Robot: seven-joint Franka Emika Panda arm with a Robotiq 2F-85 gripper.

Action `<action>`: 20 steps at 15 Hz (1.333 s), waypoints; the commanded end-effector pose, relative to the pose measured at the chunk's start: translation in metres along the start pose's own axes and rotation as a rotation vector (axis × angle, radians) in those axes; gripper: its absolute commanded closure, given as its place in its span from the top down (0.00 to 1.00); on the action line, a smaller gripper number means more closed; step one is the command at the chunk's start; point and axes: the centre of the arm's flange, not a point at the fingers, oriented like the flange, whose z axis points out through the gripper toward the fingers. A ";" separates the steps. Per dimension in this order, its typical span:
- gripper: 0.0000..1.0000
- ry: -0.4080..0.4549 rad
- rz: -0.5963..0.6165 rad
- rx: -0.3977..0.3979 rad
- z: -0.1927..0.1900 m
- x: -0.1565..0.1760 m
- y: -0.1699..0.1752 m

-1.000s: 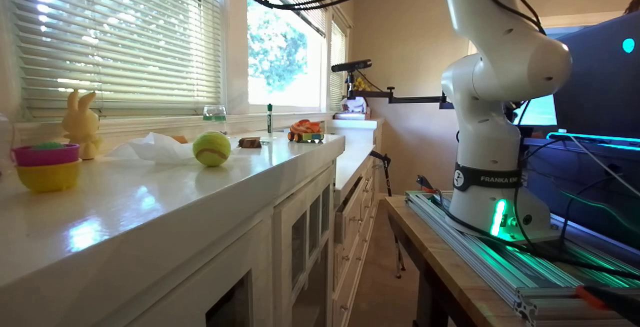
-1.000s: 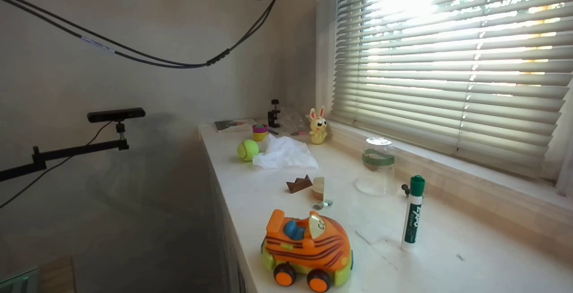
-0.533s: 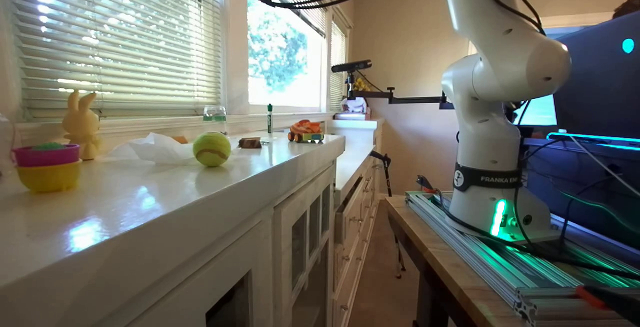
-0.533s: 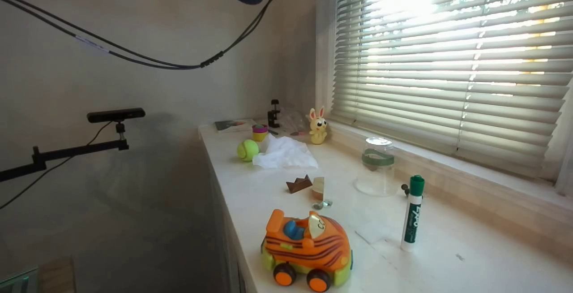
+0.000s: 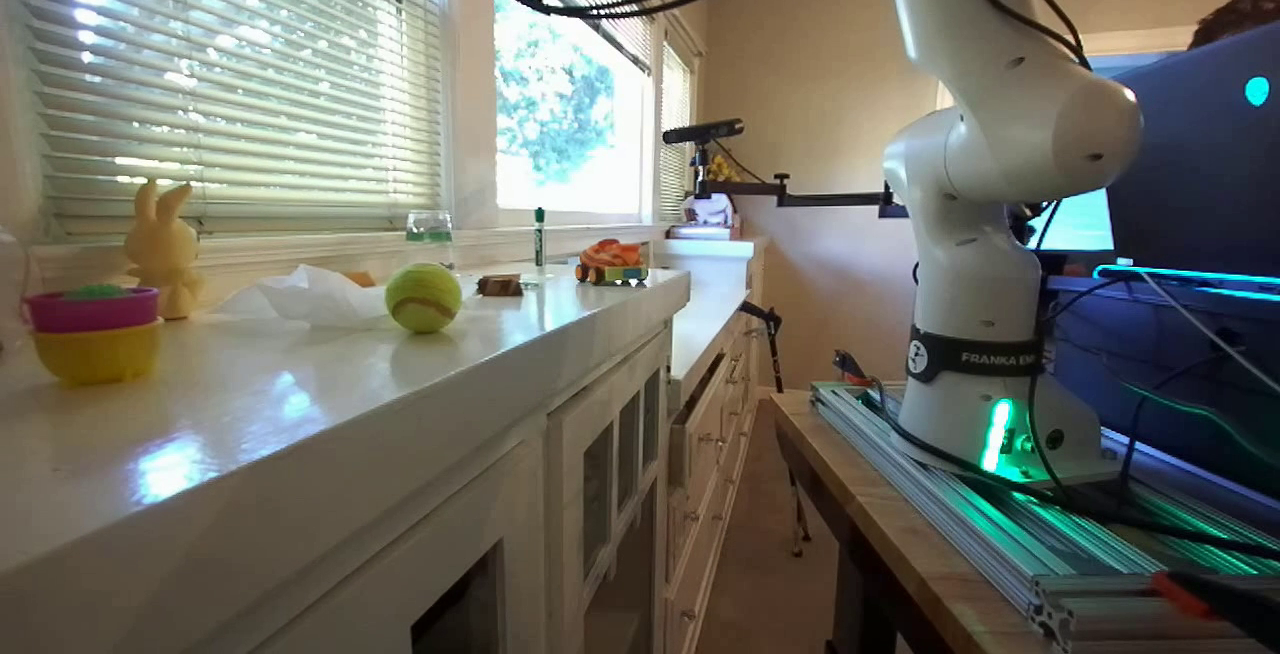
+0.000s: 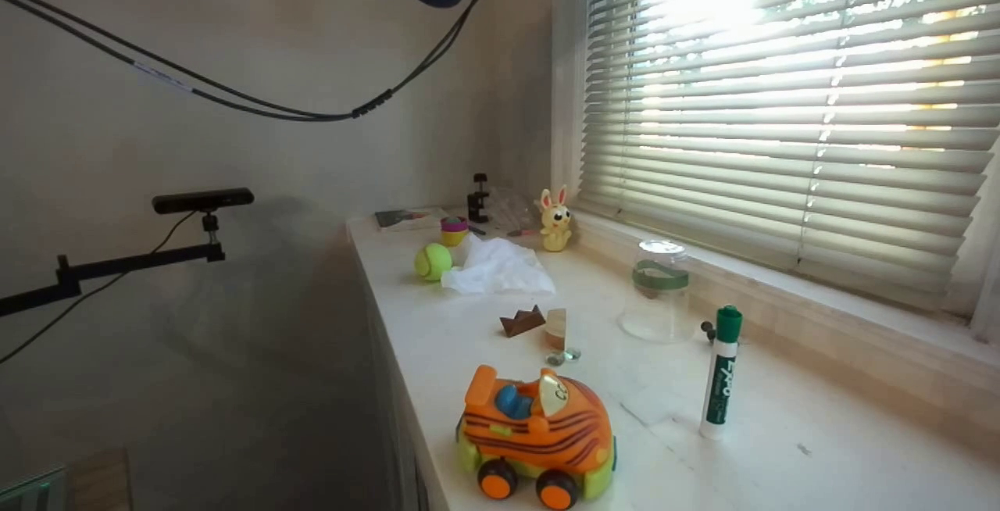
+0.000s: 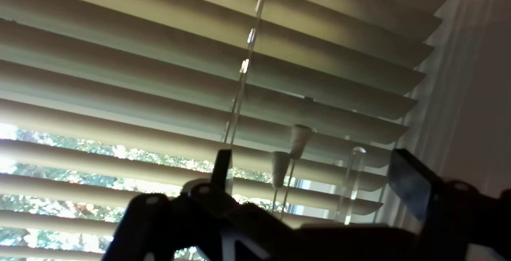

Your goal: Open the blinds of the window

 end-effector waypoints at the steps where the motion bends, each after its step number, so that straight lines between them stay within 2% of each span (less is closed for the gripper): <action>1: 1.00 0.000 0.000 0.000 0.000 0.000 0.000; 13: 1.00 -0.006 0.002 0.004 0.002 0.002 0.003; 16: 1.00 -0.005 -0.011 -0.056 0.017 0.009 0.021; 20: 1.00 0.026 0.005 -0.089 0.024 0.027 0.044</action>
